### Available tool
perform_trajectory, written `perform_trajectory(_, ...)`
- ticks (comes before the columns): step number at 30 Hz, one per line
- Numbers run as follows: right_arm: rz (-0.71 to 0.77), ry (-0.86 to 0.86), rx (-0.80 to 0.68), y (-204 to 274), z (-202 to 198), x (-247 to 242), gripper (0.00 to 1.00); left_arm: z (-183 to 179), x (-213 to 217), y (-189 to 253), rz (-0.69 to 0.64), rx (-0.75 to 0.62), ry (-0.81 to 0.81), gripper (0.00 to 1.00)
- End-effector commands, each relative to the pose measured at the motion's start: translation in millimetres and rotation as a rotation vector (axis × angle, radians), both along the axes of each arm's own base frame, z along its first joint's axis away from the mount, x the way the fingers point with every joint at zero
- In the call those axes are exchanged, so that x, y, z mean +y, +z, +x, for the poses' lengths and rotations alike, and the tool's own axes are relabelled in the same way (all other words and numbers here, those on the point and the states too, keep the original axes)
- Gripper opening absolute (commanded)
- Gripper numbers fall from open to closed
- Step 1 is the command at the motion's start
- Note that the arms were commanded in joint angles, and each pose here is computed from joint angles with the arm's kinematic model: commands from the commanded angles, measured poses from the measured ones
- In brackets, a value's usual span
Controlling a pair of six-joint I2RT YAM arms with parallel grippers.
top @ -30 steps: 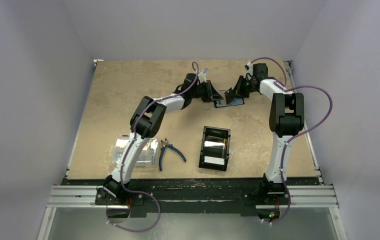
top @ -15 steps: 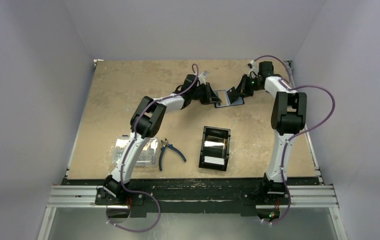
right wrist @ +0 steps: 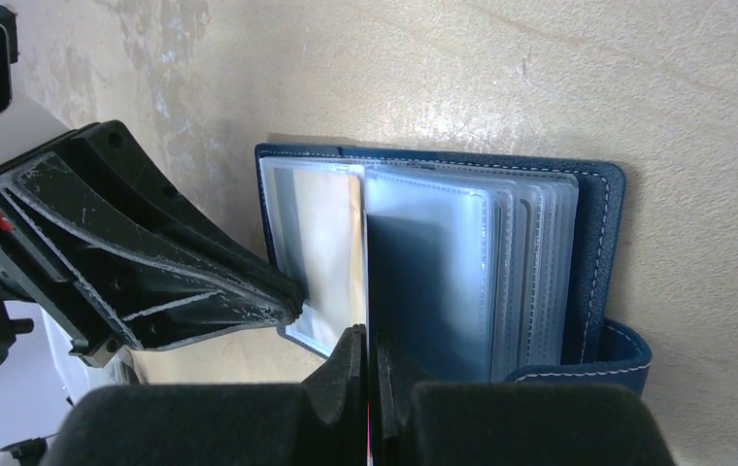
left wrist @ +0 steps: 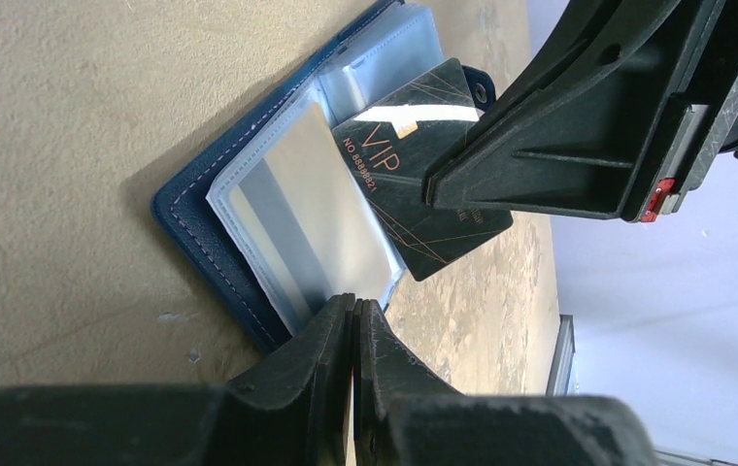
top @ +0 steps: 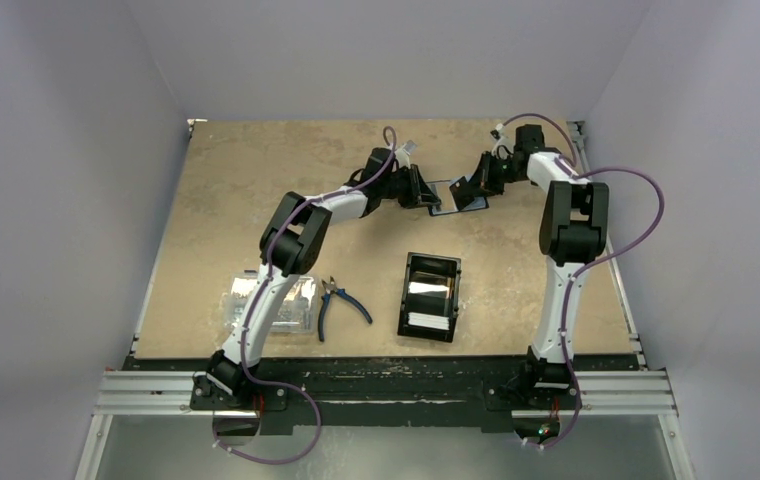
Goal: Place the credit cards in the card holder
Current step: Insert the credit card into the card holder.
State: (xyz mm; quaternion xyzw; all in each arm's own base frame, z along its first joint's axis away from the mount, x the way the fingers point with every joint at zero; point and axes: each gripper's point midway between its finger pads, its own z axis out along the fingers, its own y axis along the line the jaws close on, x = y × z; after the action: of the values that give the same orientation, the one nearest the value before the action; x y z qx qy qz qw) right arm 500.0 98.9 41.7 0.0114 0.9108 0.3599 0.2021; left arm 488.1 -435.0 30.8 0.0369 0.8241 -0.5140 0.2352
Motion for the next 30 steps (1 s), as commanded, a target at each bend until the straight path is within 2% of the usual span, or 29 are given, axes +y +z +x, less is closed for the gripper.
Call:
perform_trajectory(1,0.026,0.051,0.005,-1.9,-2.4,5.7,0.00,2.9,29.7,-43.5,0.141,0.073,0.055,0.08)
perform_trajectory(16,0.082,0.125,0.020,-0.3,-12.6,12.6,0.00,7.1,34.9,-47.8,0.155,0.083,0.061,0.07)
perform_trajectory(30,0.145,0.164,0.021,1.3,-20.5,31.9,0.00,23.6,64.0,-53.6,0.234,0.099,0.091,0.07)
